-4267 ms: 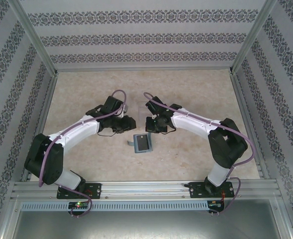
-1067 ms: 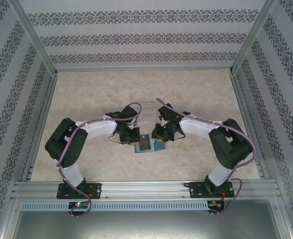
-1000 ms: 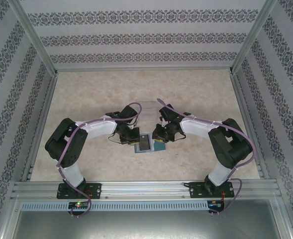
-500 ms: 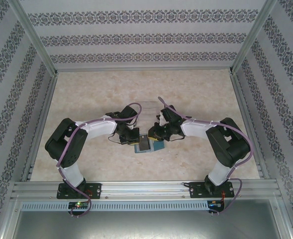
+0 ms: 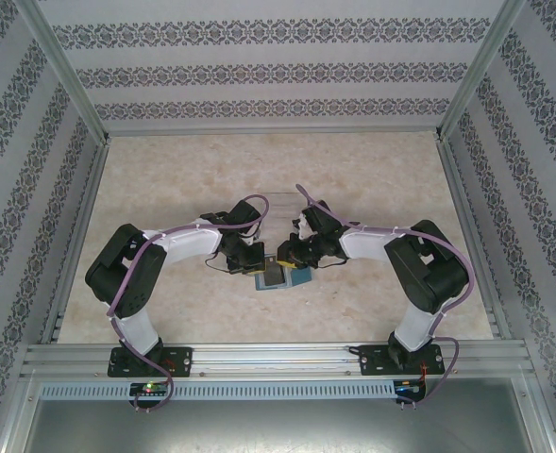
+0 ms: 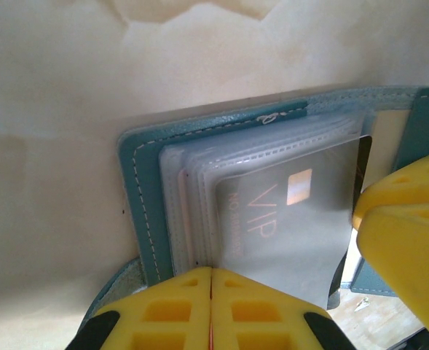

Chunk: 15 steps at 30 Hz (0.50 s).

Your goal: Take the credit cards out of the card holder

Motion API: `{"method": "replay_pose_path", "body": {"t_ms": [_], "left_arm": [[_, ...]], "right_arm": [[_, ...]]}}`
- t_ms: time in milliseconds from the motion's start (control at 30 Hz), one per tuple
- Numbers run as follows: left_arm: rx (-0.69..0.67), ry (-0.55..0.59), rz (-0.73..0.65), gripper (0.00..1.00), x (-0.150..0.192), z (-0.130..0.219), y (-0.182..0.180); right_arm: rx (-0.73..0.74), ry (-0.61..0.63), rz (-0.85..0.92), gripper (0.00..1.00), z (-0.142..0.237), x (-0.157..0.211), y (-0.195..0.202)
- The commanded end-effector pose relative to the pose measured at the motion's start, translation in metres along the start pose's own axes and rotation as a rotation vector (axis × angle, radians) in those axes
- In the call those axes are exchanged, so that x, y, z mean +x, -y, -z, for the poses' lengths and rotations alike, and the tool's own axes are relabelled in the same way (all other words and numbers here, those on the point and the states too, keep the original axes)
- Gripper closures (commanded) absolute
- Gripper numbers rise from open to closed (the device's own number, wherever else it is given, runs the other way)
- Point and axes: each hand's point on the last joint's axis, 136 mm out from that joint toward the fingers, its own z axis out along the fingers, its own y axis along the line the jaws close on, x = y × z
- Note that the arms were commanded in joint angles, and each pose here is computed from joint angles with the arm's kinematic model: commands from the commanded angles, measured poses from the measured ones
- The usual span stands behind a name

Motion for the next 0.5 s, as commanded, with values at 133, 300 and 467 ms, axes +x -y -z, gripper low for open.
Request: {"method": "replay_pose_path", "body": {"t_ms": [133, 300, 467], "left_arm": [[-0.047, -0.037, -0.004, 0.92, 0.008, -0.003, -0.01], [-0.049, -0.037, -0.006, 0.92, 0.008, -0.002, -0.01], [-0.049, -0.034, -0.003, 0.91, 0.008, -0.002, -0.01]], "right_arm": [[0.031, -0.026, -0.002, 0.75, -0.008, 0.005, 0.005], [0.074, -0.015, 0.006, 0.64, -0.006, 0.005, 0.01], [0.114, -0.004, 0.015, 0.59, -0.002, 0.005, 0.014]]}}
